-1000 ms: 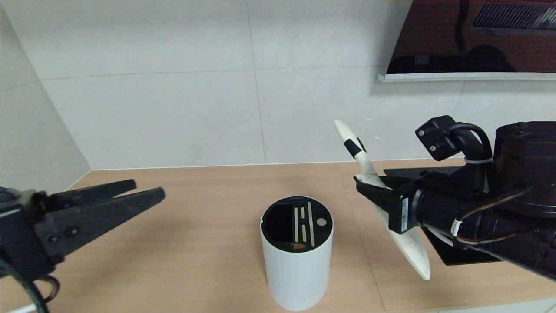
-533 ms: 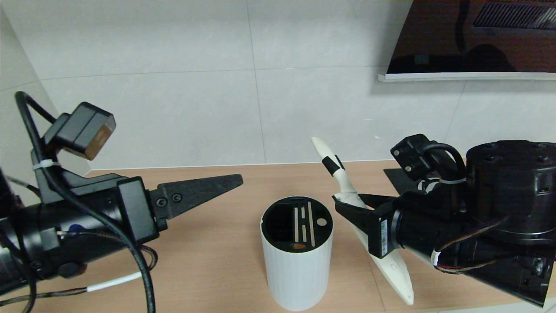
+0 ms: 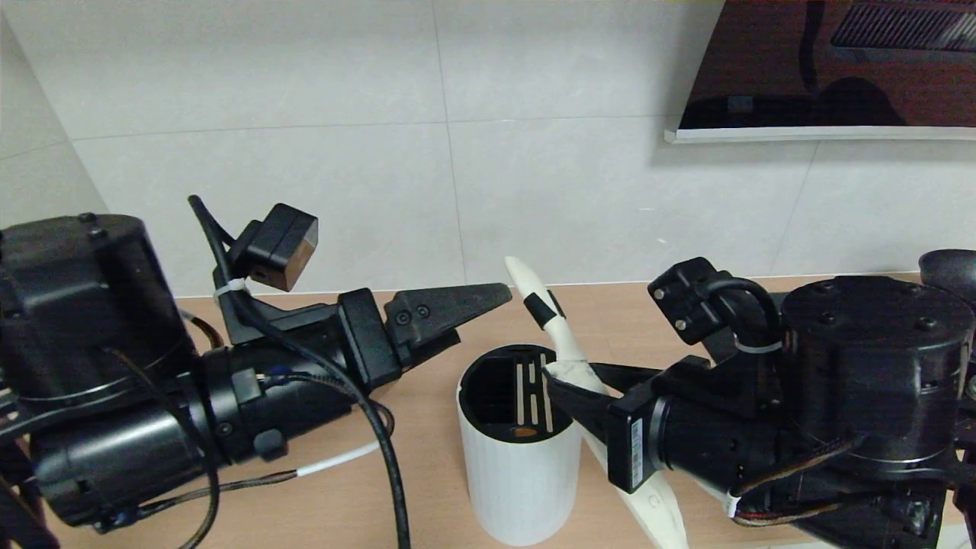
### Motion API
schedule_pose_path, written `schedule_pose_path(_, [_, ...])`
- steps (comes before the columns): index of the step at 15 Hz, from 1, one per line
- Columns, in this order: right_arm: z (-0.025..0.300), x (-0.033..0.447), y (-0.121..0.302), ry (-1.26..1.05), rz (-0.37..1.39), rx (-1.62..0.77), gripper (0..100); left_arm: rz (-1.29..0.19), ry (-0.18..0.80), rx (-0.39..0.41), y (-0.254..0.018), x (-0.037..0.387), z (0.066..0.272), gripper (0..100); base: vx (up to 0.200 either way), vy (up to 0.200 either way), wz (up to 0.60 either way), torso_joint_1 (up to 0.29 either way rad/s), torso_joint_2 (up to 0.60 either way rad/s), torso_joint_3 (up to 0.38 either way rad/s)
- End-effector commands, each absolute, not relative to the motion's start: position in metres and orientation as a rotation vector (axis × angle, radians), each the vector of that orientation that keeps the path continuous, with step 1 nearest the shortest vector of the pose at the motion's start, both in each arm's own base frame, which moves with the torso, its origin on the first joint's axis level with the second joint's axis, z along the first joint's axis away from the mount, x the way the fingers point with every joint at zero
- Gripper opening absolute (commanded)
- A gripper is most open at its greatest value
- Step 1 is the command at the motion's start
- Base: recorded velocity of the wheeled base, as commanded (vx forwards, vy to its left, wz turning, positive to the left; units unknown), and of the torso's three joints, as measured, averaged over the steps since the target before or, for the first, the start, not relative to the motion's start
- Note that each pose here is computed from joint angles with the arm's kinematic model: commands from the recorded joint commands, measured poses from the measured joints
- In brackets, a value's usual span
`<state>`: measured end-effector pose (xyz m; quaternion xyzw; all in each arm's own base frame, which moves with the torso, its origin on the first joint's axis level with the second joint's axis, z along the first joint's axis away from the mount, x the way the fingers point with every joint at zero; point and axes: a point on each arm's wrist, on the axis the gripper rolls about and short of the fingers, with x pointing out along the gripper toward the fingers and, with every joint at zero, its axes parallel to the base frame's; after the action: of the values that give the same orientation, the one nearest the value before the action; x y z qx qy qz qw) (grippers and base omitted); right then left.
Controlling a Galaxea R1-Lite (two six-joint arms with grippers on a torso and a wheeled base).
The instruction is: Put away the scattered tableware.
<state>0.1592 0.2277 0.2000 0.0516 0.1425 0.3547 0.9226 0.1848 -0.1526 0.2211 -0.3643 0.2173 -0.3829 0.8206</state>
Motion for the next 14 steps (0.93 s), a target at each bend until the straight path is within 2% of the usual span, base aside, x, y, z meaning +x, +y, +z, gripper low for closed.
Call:
schedule_pose_path(1, [0.197,0.154,0.239,0.304,0.761,0.121,0,-0.785,0.498,-0.769,-0.168,0.196,0.205,100,0.000,0.000,0.00,0.000,0.00,0.000])
schedule_pose_path(4, [0.192,0.151,0.249,0.317,0.771,0.120,0,-0.770,0.518,-0.755,-0.184,0.195,0.195,100,0.000,0.000,0.00,0.000,0.00,0.000])
schedule_pose_path(9, [0.191,0.146,0.254,0.315,0.791,0.130,0,-0.758,0.545,-0.745,-0.189,0.198,0.187,100,0.000,0.000,0.00,0.000,0.00,0.000])
schedule_pose_path(14, [0.191,0.145,0.252,0.317,0.789,0.128,0,-0.707,0.487,-0.749,-0.195,0.207,0.181,100,0.000,0.000,0.00,0.000,0.00,0.000])
